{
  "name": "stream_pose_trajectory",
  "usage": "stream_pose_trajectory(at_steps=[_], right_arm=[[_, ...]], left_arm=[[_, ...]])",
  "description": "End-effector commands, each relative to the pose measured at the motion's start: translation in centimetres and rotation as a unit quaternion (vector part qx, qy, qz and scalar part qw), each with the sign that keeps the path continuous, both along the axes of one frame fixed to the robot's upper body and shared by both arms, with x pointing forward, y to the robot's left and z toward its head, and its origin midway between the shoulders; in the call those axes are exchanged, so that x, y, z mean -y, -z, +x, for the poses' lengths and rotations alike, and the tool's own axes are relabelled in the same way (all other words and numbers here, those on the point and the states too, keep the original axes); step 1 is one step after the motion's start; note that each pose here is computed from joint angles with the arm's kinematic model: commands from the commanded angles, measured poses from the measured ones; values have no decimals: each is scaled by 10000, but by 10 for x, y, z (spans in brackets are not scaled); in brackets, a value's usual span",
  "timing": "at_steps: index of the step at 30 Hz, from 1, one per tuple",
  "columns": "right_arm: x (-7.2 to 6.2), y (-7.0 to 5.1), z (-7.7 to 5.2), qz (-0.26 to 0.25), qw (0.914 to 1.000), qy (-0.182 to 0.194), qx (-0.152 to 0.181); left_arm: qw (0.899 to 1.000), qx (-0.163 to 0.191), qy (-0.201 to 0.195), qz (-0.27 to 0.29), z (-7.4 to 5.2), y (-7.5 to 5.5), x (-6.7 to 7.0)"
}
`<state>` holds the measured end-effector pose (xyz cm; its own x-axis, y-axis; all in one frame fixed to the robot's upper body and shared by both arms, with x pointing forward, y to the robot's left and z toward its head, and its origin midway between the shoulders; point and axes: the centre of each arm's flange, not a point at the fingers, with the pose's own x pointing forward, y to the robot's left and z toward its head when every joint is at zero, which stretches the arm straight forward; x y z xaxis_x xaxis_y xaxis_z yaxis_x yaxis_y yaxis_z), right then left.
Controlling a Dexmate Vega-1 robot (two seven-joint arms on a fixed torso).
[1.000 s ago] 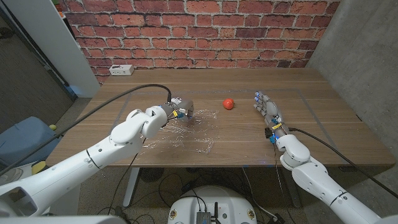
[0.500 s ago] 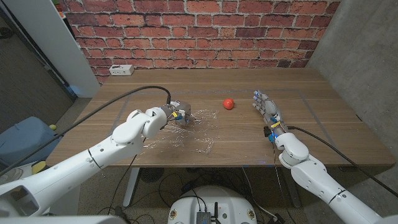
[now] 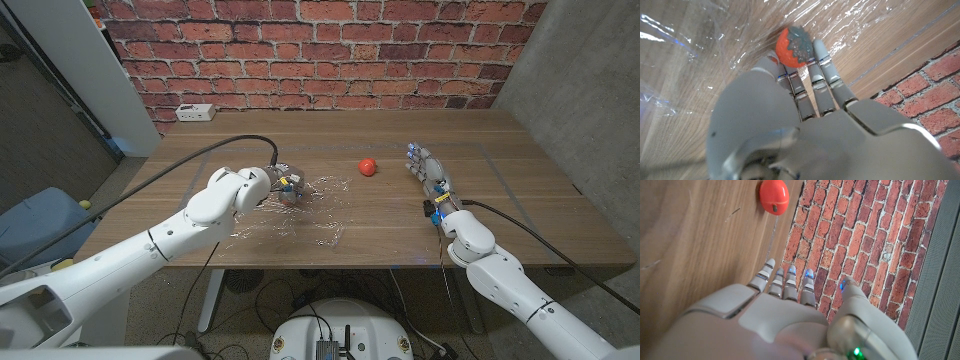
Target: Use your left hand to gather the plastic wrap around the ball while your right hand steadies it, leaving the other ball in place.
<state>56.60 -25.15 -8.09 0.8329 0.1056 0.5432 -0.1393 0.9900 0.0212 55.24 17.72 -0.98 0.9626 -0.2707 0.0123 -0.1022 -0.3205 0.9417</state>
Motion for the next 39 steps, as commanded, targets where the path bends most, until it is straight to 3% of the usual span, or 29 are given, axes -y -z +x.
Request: stream_pose_trajectory(at_steps=[1,11,16,24,28,32,39], right_arm=[[0,-3,2,-20,10000,1,48],[0,-5,4,-43,10000,-38,65],[-2,-7,5,-175,9998,0,5],[-8,-19,4,-854,9945,480,-378],[-14,-25,4,-1278,9880,654,-572],[-23,-29,8,-1668,9804,744,-739],[-37,-41,7,-2163,9679,945,-860]], left_arm=[[9986,-178,-383,322,-3,-10,3],[9988,76,-438,228,-11,-15,-1],[9966,500,-651,112,-18,-19,-6],[9885,1127,-956,-330,-20,-20,-22],[9802,1514,-1169,-518,-19,-17,-29],[9641,2029,-1572,-679,-19,-14,-36],[9482,2273,-1960,-1042,-15,-12,-50]])
